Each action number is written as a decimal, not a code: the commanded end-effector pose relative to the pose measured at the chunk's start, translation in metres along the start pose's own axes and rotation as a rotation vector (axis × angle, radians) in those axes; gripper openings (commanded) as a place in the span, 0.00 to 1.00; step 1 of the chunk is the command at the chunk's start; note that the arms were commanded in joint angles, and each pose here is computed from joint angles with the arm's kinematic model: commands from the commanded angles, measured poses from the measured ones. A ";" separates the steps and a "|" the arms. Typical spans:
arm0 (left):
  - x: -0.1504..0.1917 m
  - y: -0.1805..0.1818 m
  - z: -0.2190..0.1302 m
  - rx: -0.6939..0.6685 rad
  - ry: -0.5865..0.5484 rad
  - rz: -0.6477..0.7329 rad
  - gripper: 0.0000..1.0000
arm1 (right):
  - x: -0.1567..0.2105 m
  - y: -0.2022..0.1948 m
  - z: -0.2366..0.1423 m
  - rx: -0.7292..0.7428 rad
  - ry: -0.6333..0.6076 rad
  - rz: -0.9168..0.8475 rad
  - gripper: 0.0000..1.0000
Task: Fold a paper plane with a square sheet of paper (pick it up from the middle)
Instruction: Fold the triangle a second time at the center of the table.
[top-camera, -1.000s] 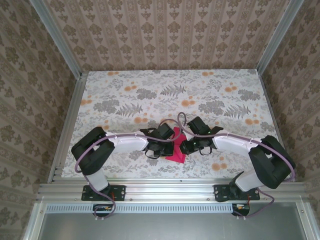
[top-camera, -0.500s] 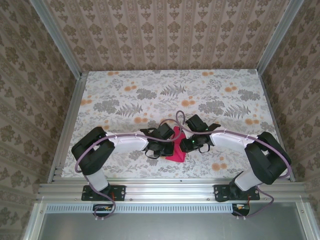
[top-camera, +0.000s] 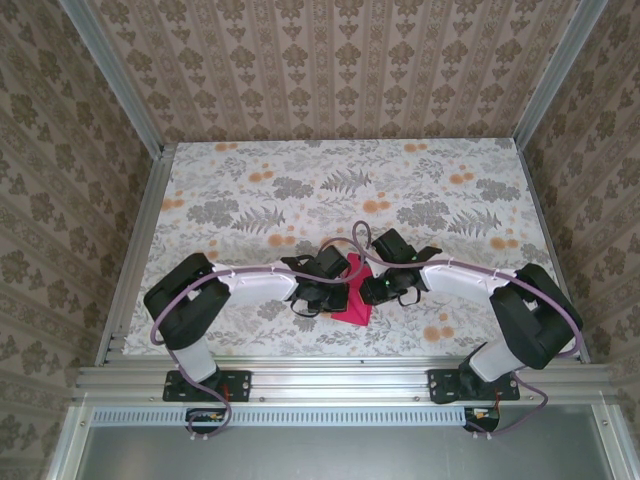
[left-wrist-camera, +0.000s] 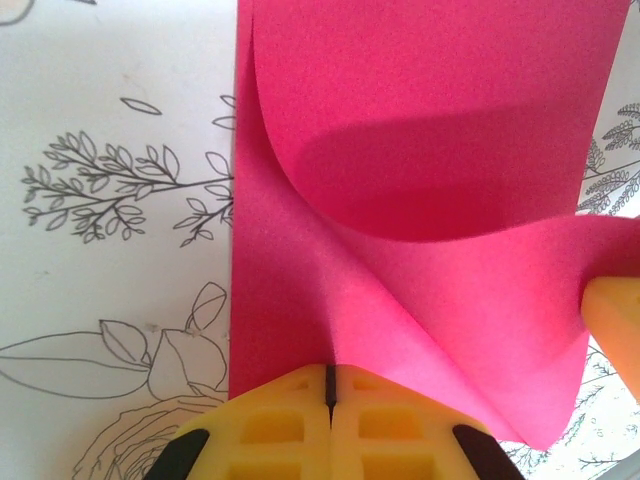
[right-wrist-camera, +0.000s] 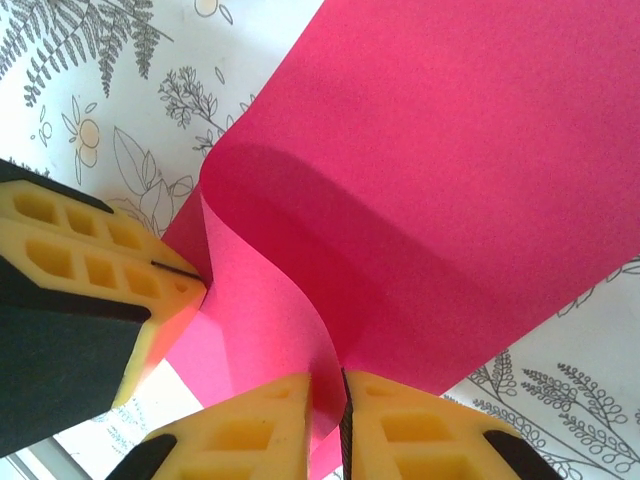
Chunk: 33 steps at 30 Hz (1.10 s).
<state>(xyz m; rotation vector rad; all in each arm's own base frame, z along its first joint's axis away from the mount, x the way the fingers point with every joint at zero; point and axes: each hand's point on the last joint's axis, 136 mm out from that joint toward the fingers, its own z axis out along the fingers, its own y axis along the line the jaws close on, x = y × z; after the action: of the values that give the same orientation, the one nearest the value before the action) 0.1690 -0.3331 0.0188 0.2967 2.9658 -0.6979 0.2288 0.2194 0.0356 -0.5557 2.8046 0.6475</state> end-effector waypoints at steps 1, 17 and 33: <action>0.006 0.013 0.006 -0.072 0.029 0.025 0.04 | 0.008 -0.001 -0.003 0.003 0.030 0.019 0.17; 0.006 0.010 0.006 -0.071 0.029 0.034 0.05 | 0.000 -0.012 0.002 0.071 0.037 0.027 0.17; 0.007 0.011 0.006 -0.080 0.033 0.036 0.05 | 0.001 -0.019 0.005 0.106 0.051 0.030 0.18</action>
<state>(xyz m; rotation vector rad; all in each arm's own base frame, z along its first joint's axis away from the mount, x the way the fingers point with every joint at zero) 0.1689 -0.3334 0.0184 0.3205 2.9685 -0.6707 0.2326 0.2097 0.0238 -0.5361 2.8643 0.5358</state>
